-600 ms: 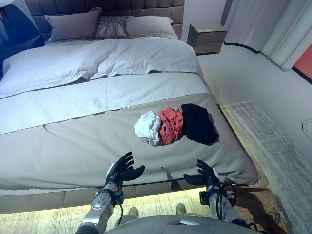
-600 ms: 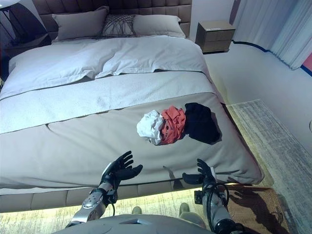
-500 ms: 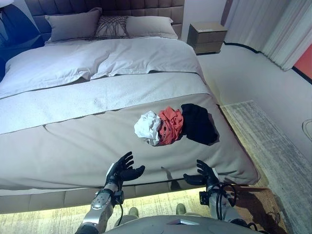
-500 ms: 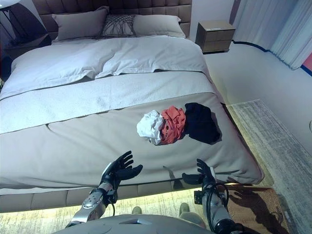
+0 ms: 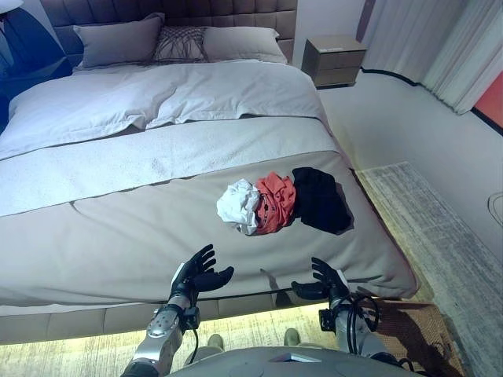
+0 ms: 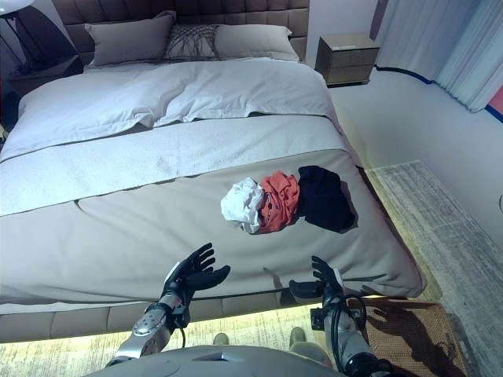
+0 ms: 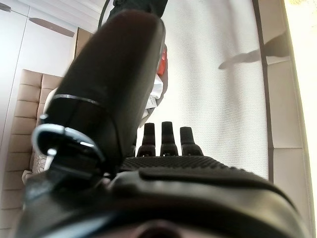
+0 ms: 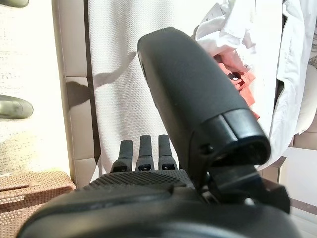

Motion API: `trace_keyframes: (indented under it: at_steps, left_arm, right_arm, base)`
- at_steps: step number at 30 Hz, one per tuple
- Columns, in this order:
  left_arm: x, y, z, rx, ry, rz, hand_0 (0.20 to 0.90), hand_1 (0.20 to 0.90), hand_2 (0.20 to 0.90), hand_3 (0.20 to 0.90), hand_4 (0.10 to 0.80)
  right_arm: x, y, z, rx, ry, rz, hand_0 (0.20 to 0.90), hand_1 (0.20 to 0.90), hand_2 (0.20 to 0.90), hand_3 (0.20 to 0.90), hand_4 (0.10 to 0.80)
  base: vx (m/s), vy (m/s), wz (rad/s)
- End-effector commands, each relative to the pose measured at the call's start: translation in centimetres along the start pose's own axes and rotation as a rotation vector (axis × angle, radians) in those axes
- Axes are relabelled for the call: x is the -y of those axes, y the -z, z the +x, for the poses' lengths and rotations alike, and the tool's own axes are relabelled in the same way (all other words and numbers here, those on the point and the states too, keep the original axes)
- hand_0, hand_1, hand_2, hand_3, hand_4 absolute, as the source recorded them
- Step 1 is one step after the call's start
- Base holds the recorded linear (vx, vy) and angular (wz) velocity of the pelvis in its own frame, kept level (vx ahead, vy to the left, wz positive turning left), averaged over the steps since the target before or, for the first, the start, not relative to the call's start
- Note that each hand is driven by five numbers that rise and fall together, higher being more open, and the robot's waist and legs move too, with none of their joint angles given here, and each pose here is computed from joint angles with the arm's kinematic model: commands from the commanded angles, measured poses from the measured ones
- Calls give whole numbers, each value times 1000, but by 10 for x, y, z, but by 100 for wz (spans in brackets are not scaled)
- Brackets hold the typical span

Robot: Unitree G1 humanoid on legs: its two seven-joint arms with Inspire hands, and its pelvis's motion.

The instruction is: Pick up the clothes from the bed and place them into the basket

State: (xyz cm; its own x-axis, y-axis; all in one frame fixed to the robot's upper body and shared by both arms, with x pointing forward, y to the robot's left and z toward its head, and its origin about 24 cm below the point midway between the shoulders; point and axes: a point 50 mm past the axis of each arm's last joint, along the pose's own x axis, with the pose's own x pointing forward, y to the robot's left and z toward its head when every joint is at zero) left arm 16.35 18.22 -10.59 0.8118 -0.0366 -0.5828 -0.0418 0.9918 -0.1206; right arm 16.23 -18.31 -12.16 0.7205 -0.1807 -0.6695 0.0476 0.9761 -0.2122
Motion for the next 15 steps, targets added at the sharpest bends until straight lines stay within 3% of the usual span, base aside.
trace_keyframes:
  at_steps: [1,15]
  left_arm:
    - [11,-52,21,194,64,37,900,900,900,900,800]
    - [6,-52,20,164,57,40,900,900,900,900,800]
  right_arm:
    - [-4,-59,12,240,-8,48,900,900,900,900,800]
    - [9,-74,15,307,113,-60,900,900,900,900,800]
  base:
    - [7,-31,0]
    - [27,-90,0]
